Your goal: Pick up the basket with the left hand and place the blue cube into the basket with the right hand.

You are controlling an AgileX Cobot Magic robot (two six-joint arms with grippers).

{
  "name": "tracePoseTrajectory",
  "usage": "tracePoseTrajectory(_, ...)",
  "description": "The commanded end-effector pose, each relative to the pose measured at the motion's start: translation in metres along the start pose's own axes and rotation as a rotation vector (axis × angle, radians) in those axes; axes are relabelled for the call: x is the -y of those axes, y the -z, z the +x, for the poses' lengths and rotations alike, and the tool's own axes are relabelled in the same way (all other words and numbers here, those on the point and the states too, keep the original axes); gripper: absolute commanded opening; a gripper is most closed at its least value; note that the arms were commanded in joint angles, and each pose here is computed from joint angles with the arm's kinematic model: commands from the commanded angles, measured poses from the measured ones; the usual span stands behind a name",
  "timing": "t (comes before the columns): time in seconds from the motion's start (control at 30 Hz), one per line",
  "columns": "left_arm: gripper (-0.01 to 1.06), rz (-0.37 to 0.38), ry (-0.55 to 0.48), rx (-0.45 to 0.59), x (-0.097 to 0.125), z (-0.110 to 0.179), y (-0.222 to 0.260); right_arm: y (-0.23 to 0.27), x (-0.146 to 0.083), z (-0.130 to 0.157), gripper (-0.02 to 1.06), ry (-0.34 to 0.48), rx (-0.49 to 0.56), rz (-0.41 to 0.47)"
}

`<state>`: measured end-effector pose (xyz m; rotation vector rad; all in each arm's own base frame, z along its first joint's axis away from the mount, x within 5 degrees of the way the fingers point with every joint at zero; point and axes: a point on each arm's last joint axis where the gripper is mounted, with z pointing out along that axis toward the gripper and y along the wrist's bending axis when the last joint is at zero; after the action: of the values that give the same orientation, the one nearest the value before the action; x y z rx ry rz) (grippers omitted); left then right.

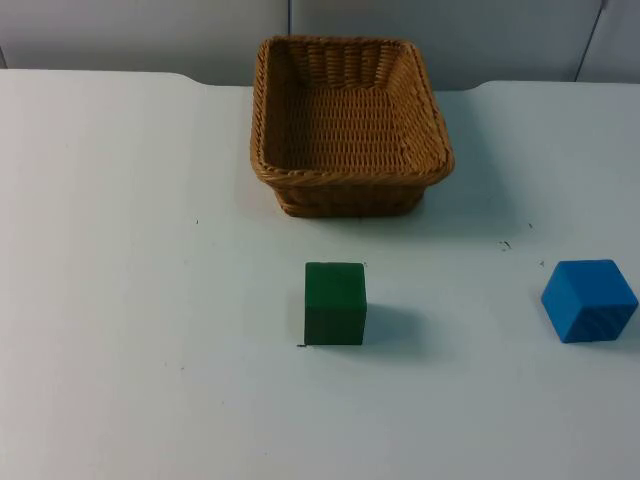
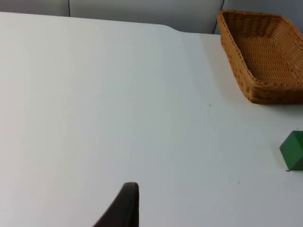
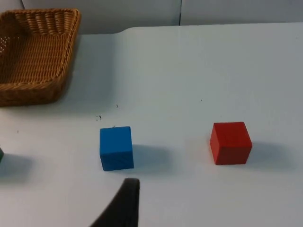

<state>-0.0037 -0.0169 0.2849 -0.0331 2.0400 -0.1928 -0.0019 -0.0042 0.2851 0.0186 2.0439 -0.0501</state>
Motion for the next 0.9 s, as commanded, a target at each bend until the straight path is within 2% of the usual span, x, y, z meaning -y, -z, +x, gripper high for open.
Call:
tracePoseTrajectory(0.0,1.00,0.022,0.021,-0.008,0.001,-0.008,-0.006,-0.006,-0.001,-0.009,1.05,-0.004,-0.029,-0.001)
tracePoseTrajectory(0.37,1.00,0.031,0.050,-0.021,0.003,-0.039,-0.016,-0.011,-0.001,-0.039,1.05,0.000,0.002,0.001)
tracePoseTrajectory(0.5,1.00,0.031,0.061,-0.030,0.003,-0.051,-0.022,-0.018,-0.001,-0.048,1.05,0.002,-0.033,0.000)
tracePoseTrajectory(0.7,1.00,0.112,0.003,-0.001,0.009,-0.076,-0.037,-0.038,-0.002,-0.058,1.05,0.005,-0.127,-0.003)
tracePoseTrajectory(0.87,1.00,0.187,0.027,0.022,0.012,-0.091,-0.060,-0.053,-0.002,-0.061,1.05,0.008,-0.193,-0.004)
